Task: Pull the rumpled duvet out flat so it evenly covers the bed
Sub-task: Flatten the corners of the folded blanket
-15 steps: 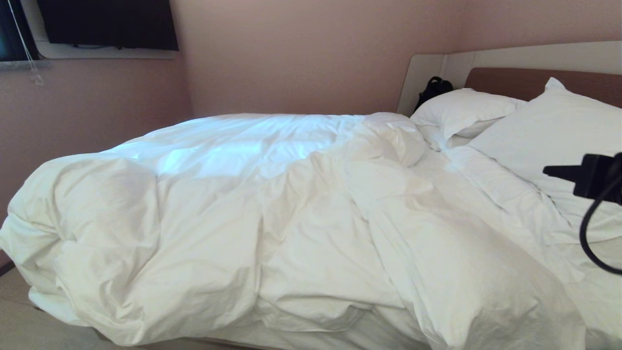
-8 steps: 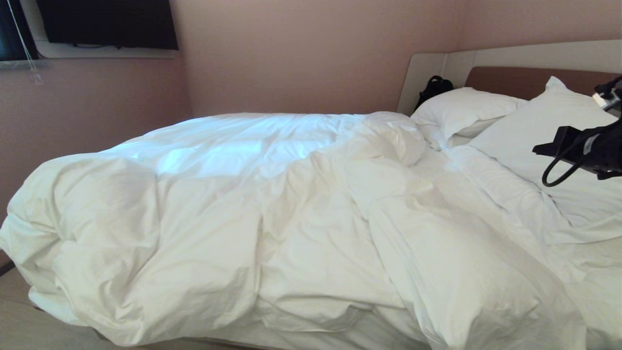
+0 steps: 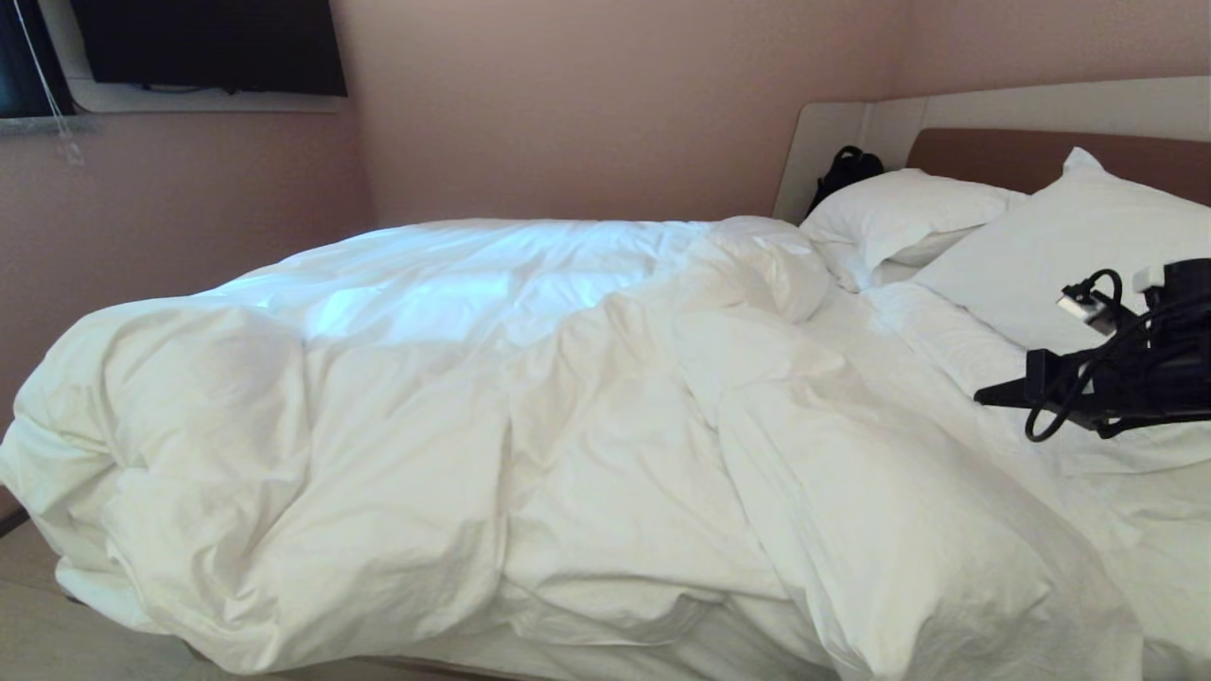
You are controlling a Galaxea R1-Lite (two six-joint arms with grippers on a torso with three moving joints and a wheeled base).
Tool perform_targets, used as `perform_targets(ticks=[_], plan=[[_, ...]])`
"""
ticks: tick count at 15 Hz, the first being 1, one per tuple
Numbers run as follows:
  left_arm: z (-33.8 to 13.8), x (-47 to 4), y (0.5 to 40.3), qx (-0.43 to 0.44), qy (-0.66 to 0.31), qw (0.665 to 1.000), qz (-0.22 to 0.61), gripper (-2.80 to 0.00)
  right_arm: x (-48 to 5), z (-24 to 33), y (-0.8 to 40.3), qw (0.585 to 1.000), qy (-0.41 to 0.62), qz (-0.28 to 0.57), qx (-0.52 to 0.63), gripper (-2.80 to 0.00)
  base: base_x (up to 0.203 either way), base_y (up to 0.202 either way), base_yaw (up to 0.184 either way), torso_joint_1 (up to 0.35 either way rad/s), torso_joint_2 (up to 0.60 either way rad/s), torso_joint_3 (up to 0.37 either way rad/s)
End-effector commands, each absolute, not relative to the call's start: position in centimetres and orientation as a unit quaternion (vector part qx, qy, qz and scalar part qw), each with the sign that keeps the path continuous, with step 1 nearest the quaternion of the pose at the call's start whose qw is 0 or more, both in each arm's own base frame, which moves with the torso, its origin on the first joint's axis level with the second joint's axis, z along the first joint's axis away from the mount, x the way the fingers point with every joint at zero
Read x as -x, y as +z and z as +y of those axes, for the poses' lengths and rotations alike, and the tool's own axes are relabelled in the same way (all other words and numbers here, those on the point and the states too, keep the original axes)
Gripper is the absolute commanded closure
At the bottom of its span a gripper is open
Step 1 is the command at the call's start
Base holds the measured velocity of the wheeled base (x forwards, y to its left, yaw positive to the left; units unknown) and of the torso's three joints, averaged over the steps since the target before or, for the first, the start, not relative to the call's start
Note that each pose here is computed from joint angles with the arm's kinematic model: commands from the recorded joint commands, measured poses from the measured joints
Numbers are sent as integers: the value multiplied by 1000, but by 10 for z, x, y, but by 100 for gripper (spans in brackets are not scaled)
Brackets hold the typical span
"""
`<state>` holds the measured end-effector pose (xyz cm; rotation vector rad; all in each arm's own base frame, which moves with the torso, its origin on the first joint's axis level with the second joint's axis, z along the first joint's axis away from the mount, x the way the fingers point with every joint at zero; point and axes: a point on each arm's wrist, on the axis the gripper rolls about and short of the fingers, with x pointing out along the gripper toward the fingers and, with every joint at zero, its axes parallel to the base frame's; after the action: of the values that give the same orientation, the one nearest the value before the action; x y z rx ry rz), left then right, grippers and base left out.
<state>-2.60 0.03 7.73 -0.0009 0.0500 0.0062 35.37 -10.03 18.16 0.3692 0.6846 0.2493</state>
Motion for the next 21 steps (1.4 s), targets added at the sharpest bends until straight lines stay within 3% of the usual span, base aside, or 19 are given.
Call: perform_targets(ticks=[1, 2, 7, 13, 21], plan=[[0, 26, 77, 1, 4, 1000, 25, 0, -349, -111, 168, 915, 200, 325, -129, 0, 0, 0, 0, 0, 0, 0], [0, 26, 77, 1, 3, 1000, 25, 0, -348, -115, 166, 916, 198, 325, -128, -280, 0, 0, 0, 0, 0, 0], [0, 26, 77, 1, 4, 1000, 26, 0, -349, -128, 133, 910, 217, 344, -78, -280, 0, 0, 0, 0, 0, 0], [0, 26, 77, 1, 4, 1000, 25, 0, -348, -150, 100, 897, 283, 322, -112, -280, 0, 0, 0, 0, 0, 0], [0, 26, 77, 1, 3, 1000, 25, 0, -346, -151, 91, 877, 333, 309, -158, -280, 0, 0, 0, 0, 0, 0]])
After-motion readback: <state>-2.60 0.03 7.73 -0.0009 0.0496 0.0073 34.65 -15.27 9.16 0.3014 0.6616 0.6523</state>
